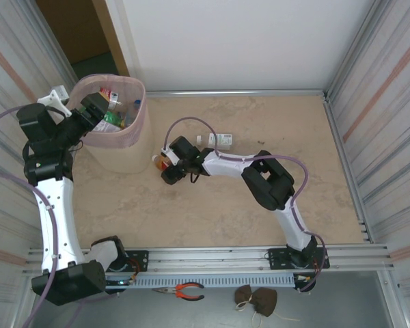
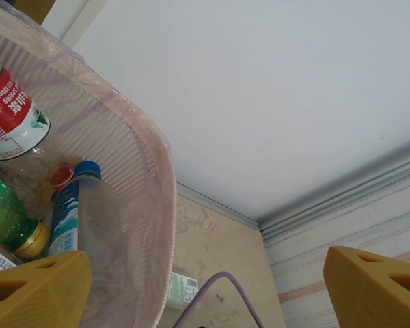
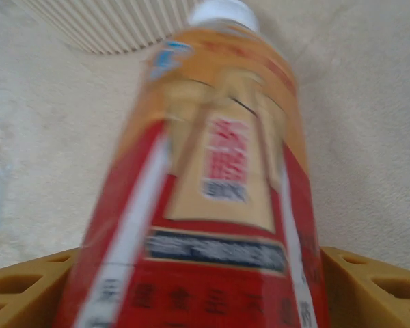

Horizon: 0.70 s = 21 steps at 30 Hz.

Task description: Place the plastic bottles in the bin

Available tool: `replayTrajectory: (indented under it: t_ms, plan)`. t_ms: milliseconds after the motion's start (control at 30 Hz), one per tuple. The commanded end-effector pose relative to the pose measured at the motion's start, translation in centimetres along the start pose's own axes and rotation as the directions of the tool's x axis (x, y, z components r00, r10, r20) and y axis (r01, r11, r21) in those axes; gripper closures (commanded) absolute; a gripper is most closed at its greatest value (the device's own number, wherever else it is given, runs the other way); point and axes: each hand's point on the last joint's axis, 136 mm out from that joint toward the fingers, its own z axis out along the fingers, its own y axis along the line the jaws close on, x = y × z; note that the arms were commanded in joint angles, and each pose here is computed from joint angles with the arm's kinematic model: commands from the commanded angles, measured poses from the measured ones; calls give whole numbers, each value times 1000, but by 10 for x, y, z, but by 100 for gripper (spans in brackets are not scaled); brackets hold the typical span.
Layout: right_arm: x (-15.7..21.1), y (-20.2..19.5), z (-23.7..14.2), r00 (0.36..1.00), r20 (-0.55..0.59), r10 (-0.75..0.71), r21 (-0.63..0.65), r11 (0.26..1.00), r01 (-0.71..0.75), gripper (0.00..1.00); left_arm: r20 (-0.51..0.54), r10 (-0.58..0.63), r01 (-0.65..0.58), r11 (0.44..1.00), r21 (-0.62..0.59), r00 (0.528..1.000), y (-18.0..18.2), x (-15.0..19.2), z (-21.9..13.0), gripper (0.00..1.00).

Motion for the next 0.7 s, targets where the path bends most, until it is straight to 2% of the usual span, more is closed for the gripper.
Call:
replayTrajectory:
  t_ms: [0, 400, 667]
  plan:
    - [-3, -8, 7, 1000, 12, 21, 44, 999, -22, 23, 11, 6, -6, 999, 31, 1000, -9, 0, -7, 12]
    - [-6, -5, 1, 999, 44, 12, 25, 1000, -13, 42, 8, -3, 3, 999, 32, 1000, -8, 2, -7, 12]
    - [-26, -8, -35, 991, 131, 39, 8, 999, -40, 47, -13, -21, 21, 998, 55, 1000, -8, 3, -2, 13]
